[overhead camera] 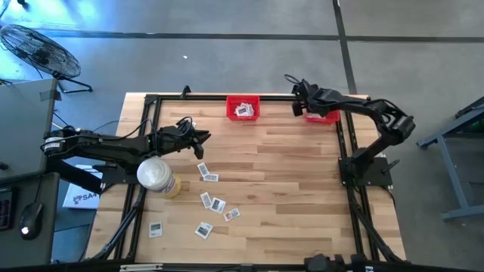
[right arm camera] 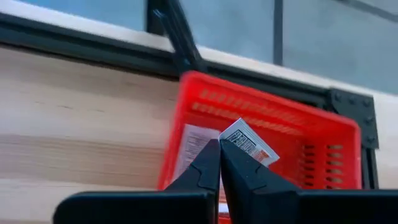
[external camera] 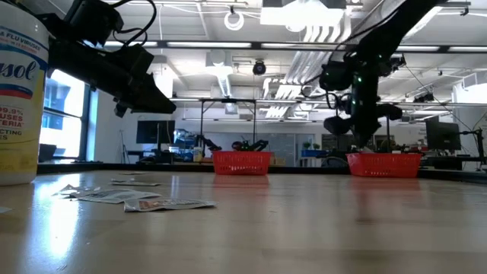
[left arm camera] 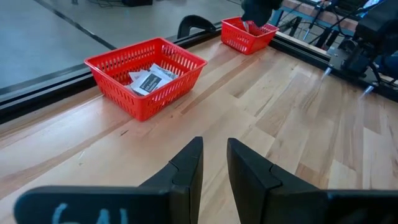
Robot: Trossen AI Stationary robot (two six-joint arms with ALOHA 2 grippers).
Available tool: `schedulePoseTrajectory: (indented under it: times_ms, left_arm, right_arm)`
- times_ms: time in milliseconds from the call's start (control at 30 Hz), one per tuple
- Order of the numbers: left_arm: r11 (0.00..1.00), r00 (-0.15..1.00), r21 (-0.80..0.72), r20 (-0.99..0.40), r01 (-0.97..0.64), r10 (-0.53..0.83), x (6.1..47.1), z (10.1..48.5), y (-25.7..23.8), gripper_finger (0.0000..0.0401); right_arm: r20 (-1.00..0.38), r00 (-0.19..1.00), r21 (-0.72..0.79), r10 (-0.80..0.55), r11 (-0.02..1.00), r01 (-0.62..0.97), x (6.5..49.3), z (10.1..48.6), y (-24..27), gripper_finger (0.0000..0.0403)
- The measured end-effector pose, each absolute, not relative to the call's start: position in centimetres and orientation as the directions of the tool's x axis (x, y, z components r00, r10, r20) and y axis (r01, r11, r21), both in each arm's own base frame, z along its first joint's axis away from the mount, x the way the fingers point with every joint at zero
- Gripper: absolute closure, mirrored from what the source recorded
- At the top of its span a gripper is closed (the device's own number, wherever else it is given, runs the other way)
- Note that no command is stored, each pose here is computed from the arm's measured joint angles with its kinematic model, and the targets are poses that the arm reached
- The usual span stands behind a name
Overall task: Pick & Place First Aid Supplies
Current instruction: Put the ointment pack into the right red bin
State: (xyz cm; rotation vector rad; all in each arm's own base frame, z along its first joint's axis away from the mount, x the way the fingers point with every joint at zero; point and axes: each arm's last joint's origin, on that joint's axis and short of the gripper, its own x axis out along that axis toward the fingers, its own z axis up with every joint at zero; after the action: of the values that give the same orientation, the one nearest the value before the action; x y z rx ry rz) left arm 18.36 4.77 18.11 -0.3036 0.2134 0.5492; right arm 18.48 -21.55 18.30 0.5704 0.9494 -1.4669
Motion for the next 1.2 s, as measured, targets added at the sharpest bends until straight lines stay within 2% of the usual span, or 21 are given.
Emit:
schedulePoseTrajectory:
  times_ms: [167, 367, 433, 567, 700, 833, 933, 1000, 1100, 1200]
  left_arm:
    - [0.81, 0.833, -0.225, -0.279, -0.541, 0.479, 18.4, 18.1, 4.8, 0.033]
    - [0.81, 0.834, -0.226, -0.275, -0.54, 0.479, 18.4, 18.1, 4.8, 0.033]
    - [0.813, 0.834, -0.223, -0.275, -0.539, 0.478, 18.4, 18.1, 4.8, 0.033]
    - [0.828, 0.849, -0.22, -0.262, -0.516, 0.459, 18.8, 19.0, 4.8, 0.033]
    - [0.79, 0.793, -0.195, -0.353, -0.581, 0.496, 19.2, 20.2, 5.4, 0.033]
    - [0.705, 0.698, -0.157, -0.394, -0.692, 0.598, 19.5, 20.9, 6.9, 0.033]
    - [0.632, 0.615, -0.115, -0.416, -0.766, 0.67, 19.4, 20.4, 8.1, 0.033]
    - [0.56, 0.559, -0.147, -0.451, -0.815, 0.696, 19.1, 19.8, 9.2, 0.033]
    - [0.448, 0.483, -0.205, -0.531, -0.87, 0.696, 18.5, 18.5, 10.8, 0.033]
    - [0.366, 0.413, -0.203, -0.579, -0.908, 0.703, 18.0, 17.3, 12.4, 0.0329]
  right_arm:
    - [-0.857, -0.123, -0.213, -0.5, 0.126, 0.969, 17.2, 17.2, -21.7, 0.0374]
    - [-0.834, -0.175, -0.308, -0.524, 0.179, 0.934, 17.2, 18.7, -22.2, 0.0302]
    - [-0.819, -0.153, -0.319, -0.552, 0.217, 0.922, 17.6, 19.8, -22.1, 0.0279]
    - [-0.807, 0.0, -0.246, -0.591, 0.336, 0.909, 19.3, 22.2, -20.6, 0.0247]
    - [-0.748, 0.173, -0.198, -0.641, 0.464, 0.864, 21.3, 24.0, -17.1, 0.0236]
    - [-0.64, 0.408, -0.114, -0.651, 0.605, 0.788, 23.8, 25.0, -12.8, 0.0239]
    - [-0.531, 0.603, -0.03, -0.595, 0.724, 0.689, 25.6, 24.8, -9.6, 0.0246]
    - [-0.446, 0.718, 0.018, -0.534, 0.797, 0.604, 26.5, 24.2, -7.6, 0.025]
    - [-0.315, 0.835, 0.061, -0.451, 0.869, 0.492, 27.2, 23.2, -5.4, 0.0255]
    - [-0.233, 0.882, 0.069, -0.409, 0.898, 0.435, 27.1, 22.2, -4.0, 0.0258]
